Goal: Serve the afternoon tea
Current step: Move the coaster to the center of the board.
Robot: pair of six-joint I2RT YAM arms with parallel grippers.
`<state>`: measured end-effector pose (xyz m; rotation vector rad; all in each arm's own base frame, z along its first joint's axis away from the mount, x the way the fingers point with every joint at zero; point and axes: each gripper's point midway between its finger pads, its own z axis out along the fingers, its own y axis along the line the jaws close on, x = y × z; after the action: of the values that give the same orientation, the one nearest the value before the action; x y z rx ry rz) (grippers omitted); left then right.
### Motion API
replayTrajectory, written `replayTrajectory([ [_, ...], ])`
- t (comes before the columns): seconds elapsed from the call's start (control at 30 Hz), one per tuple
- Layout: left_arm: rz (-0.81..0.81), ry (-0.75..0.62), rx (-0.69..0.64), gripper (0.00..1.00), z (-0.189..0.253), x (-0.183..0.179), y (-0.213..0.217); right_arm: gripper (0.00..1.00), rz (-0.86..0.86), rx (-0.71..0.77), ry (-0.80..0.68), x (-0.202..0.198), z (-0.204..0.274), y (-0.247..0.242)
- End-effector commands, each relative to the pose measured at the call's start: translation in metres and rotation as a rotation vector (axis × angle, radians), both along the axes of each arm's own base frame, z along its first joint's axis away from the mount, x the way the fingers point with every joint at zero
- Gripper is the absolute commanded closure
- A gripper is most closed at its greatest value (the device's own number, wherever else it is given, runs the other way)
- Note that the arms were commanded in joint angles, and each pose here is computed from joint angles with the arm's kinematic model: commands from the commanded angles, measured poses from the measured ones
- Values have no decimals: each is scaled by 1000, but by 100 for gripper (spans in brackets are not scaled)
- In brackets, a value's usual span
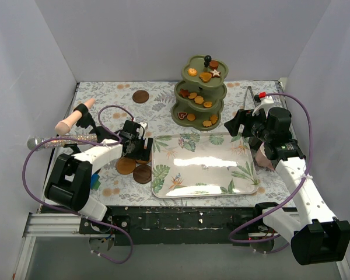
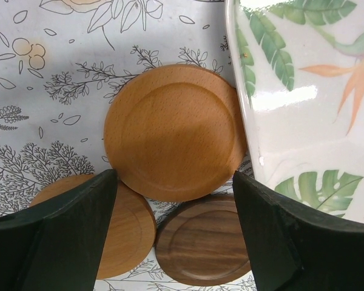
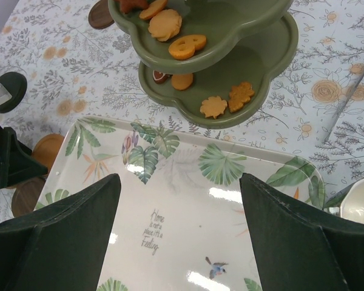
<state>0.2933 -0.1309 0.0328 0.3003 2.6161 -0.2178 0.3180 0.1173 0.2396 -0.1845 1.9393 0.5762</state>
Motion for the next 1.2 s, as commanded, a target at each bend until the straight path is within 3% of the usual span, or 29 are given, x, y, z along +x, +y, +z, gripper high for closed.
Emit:
replayTrajectory([
  [0.0, -19, -15, -5, 23, 5, 0, -3, 12, 14, -1, -19, -3, 1, 2],
  [0.33, -41, 2, 102, 26, -8, -1, -2, 12, 18, 2, -20, -3, 2, 2],
  [0.5, -47, 16, 112, 19, -11, -3, -2, 12, 22, 3, -16, -3, 1, 4],
  [0.67, 17, 53, 227, 27, -28, -1, 17, 12, 24, 8, -15, -2, 1, 4],
  [1.17, 219, 4, 349, 28, -24, 26, 59, 12, 28, 7, 6, -5, -13, 4],
])
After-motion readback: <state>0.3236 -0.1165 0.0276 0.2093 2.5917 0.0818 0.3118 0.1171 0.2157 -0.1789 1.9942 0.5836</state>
